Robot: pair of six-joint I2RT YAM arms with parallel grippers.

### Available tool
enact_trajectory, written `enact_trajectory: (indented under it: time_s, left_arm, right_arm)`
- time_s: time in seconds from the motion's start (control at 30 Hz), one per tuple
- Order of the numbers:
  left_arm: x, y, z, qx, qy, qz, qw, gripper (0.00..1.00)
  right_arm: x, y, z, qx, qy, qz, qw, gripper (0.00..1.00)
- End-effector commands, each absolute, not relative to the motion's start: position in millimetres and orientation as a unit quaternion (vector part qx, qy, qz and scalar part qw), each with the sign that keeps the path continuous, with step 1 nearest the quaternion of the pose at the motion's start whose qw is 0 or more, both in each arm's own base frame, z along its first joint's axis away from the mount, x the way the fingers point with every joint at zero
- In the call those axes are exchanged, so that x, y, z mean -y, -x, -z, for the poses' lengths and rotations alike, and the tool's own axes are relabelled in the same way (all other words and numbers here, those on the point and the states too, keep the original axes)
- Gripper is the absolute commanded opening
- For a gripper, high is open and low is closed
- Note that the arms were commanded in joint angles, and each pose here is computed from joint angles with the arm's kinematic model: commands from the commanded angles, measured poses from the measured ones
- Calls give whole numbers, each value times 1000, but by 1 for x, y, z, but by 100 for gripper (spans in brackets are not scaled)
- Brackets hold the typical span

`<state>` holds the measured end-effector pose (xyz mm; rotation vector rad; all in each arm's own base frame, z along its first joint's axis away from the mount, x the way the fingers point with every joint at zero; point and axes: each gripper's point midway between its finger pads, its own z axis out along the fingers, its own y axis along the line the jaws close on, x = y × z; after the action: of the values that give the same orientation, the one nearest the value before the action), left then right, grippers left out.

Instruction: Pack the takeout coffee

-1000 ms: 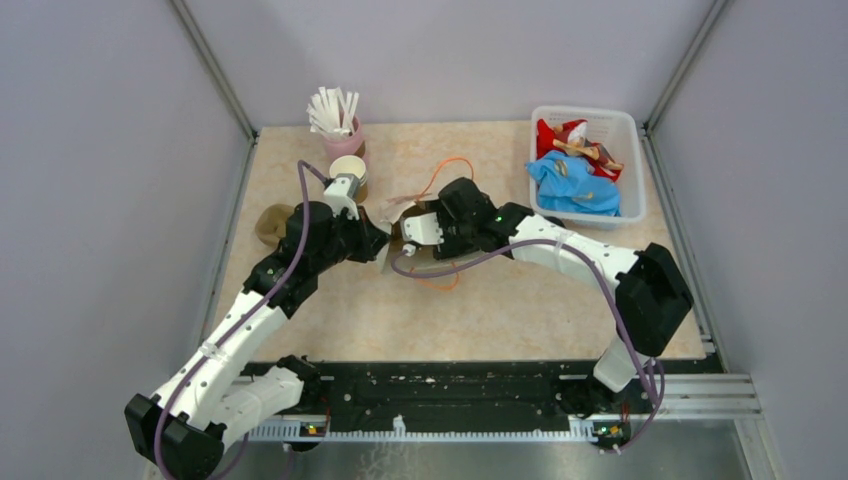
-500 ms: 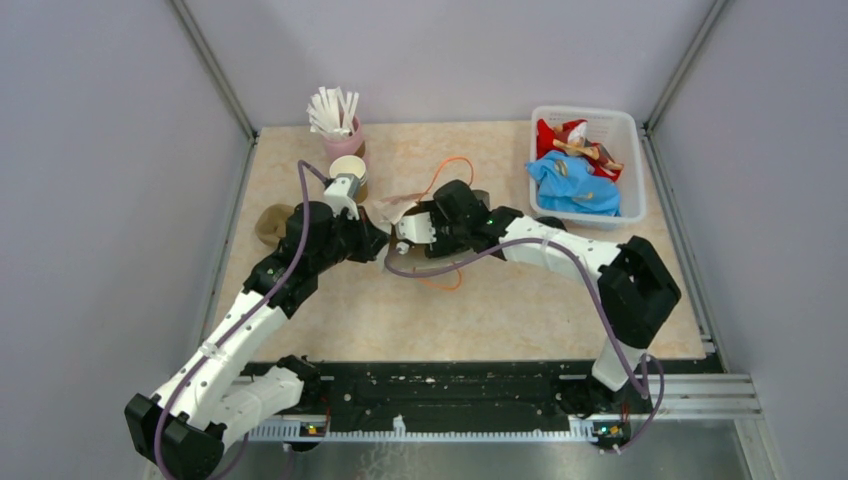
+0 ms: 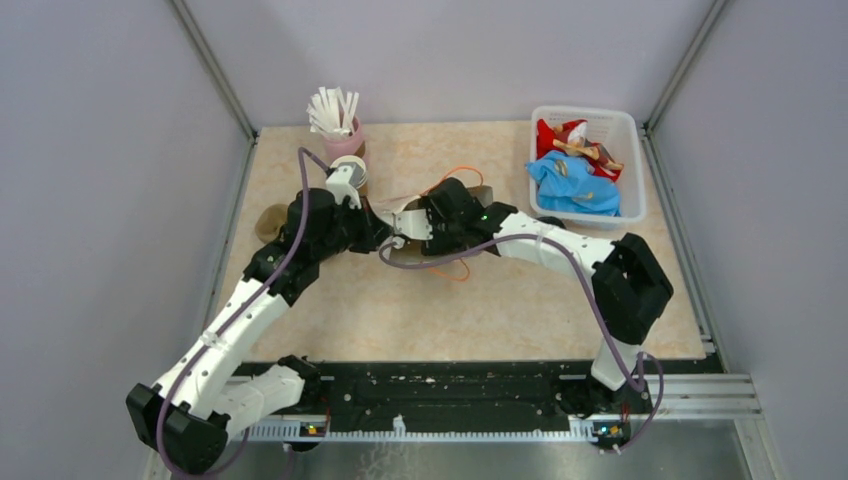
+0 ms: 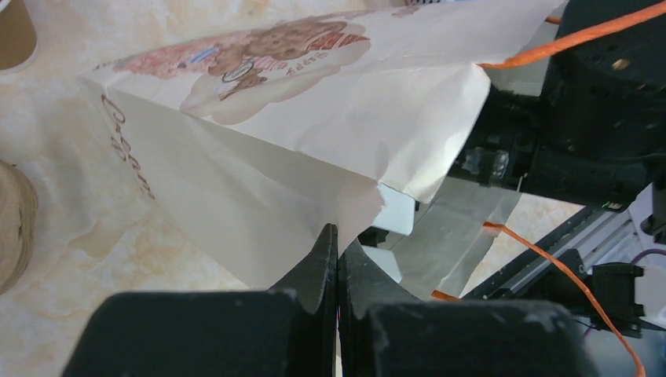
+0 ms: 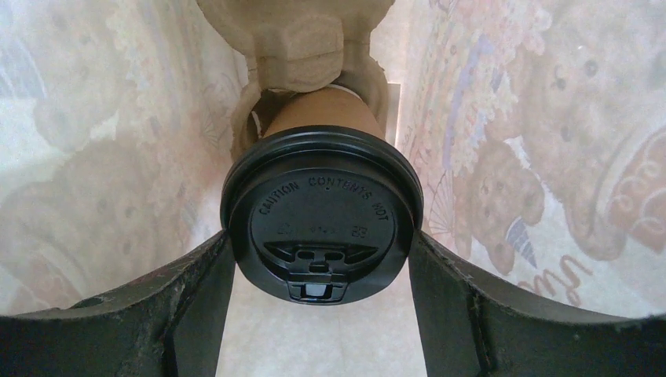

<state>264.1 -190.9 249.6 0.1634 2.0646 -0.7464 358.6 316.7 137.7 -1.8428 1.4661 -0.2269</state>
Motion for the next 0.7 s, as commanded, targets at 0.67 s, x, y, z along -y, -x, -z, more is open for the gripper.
enact_trajectory:
  time_s: [0.67]
  left_arm:
    - [188,-259,-276,-880,79,313,349,6]
  right_arm:
    - [-304,-219,-134,-694,693,-109,163,63]
